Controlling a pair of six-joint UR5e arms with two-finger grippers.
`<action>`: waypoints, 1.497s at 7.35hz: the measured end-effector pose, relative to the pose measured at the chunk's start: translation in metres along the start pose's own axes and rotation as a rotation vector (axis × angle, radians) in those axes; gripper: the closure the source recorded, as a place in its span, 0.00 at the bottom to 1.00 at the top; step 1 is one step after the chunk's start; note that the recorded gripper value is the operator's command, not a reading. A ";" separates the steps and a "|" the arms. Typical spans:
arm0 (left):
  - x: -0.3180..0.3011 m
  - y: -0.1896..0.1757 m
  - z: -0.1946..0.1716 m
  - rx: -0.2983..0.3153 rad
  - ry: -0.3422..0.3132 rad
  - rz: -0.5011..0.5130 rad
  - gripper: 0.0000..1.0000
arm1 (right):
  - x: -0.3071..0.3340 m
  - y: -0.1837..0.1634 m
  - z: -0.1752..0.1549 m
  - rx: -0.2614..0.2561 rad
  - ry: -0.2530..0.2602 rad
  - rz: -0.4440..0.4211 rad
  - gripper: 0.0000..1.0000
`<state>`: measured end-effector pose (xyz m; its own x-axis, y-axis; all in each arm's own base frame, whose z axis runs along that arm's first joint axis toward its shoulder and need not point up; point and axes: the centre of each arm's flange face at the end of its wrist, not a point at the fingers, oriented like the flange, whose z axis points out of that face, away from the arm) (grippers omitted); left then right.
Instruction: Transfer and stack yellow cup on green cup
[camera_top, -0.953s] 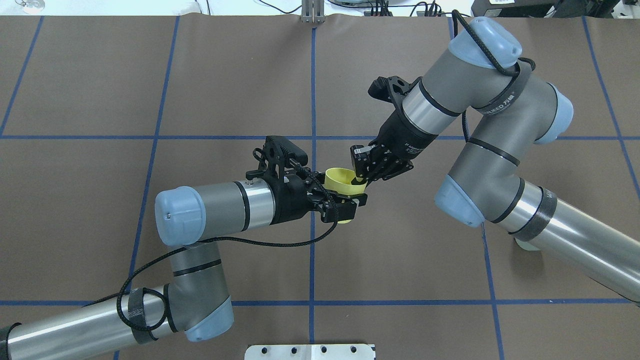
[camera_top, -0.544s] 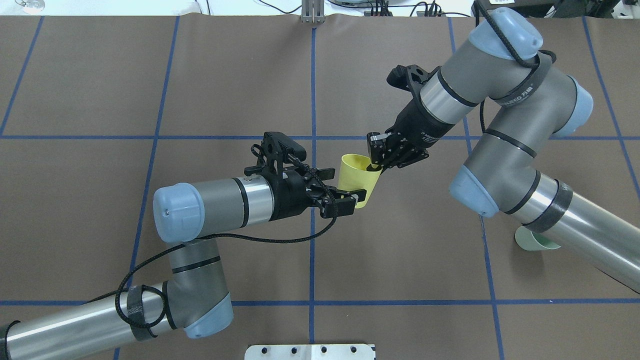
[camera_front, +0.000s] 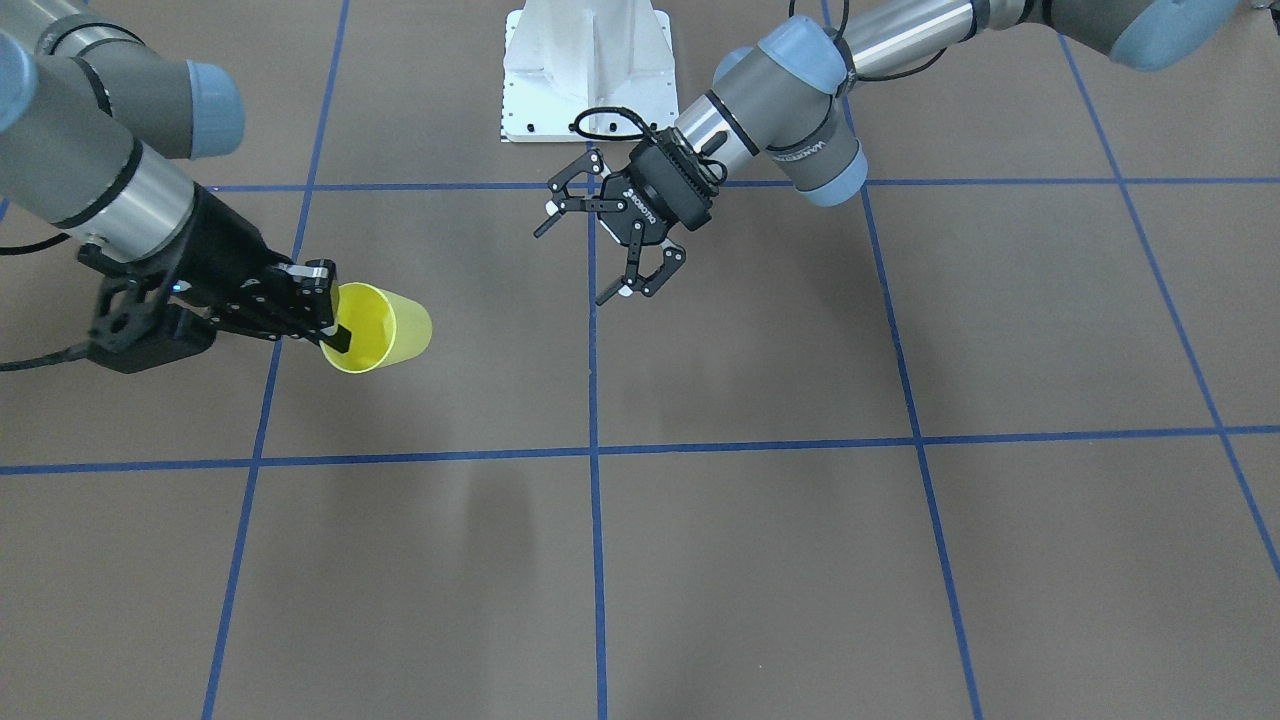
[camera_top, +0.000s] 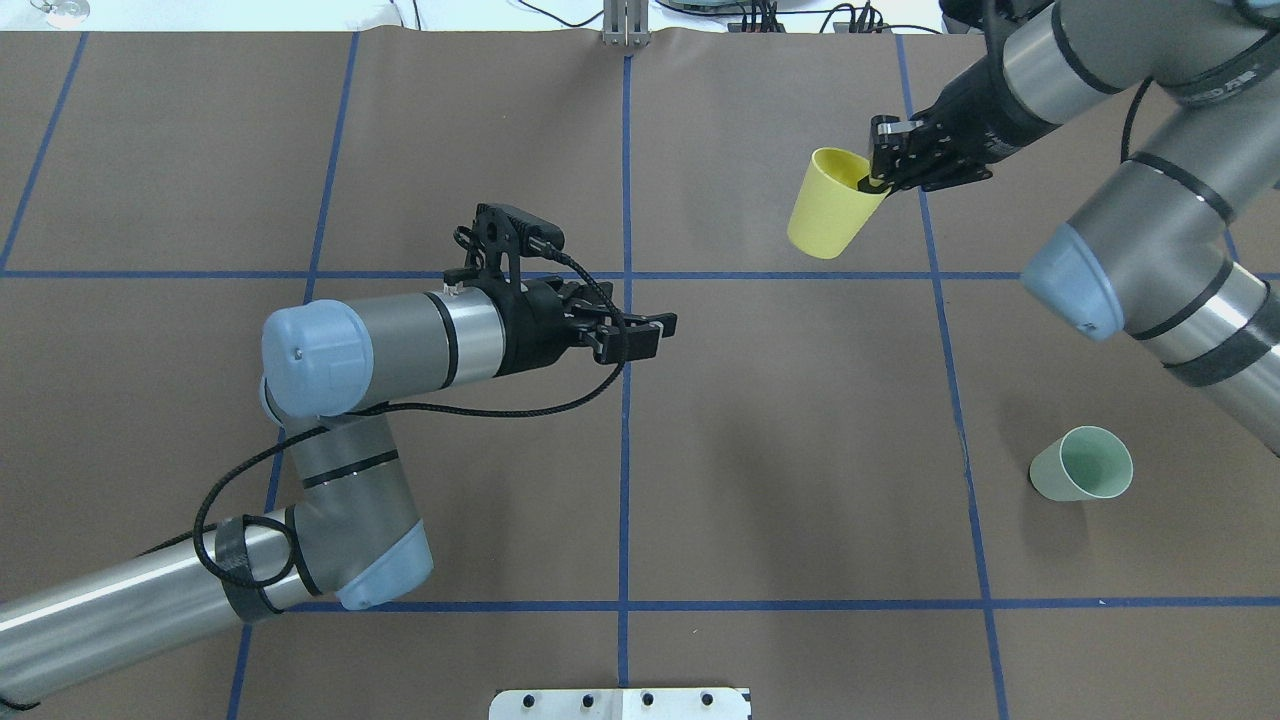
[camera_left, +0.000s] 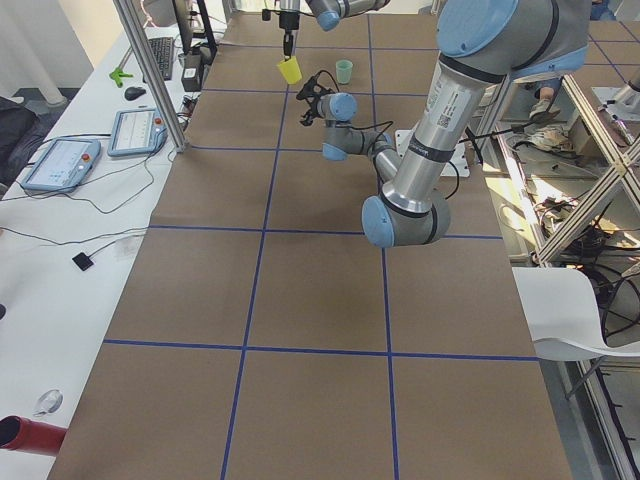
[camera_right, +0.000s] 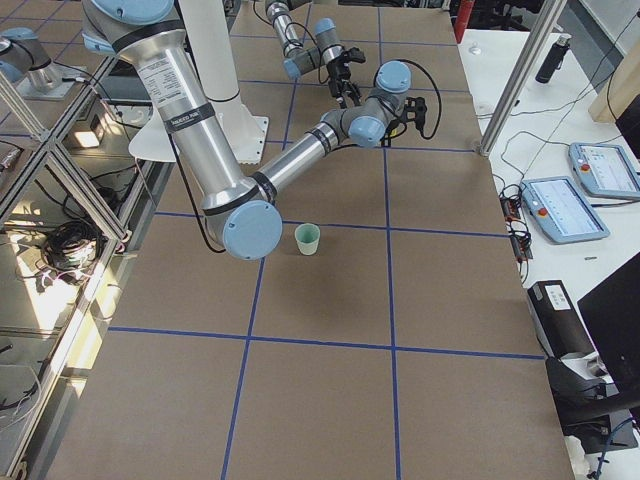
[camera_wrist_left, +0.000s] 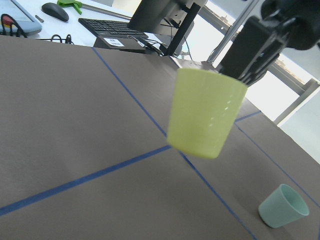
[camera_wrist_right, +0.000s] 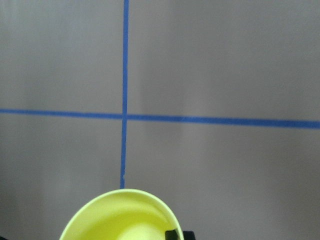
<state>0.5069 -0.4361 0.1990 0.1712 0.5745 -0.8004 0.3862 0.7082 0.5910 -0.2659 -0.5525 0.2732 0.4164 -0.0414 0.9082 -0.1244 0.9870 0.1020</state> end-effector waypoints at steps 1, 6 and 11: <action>-0.048 -0.032 -0.016 -0.080 -0.076 -0.011 0.00 | 0.032 0.007 -0.016 0.058 0.048 -0.051 1.00; -0.244 -0.168 -0.172 -0.358 -0.321 -0.074 0.01 | 0.169 0.118 -0.047 0.056 0.266 -0.177 1.00; -0.312 -0.172 -0.238 -0.426 -0.405 -0.080 0.01 | 0.198 0.185 -0.033 -0.068 0.322 -0.195 1.00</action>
<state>0.1714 -0.6395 0.3707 0.5212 0.3697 -0.7692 0.0287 0.8932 0.4487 -0.1767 -0.3730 0.4580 0.6895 -0.1895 0.6991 0.0409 0.9738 0.2237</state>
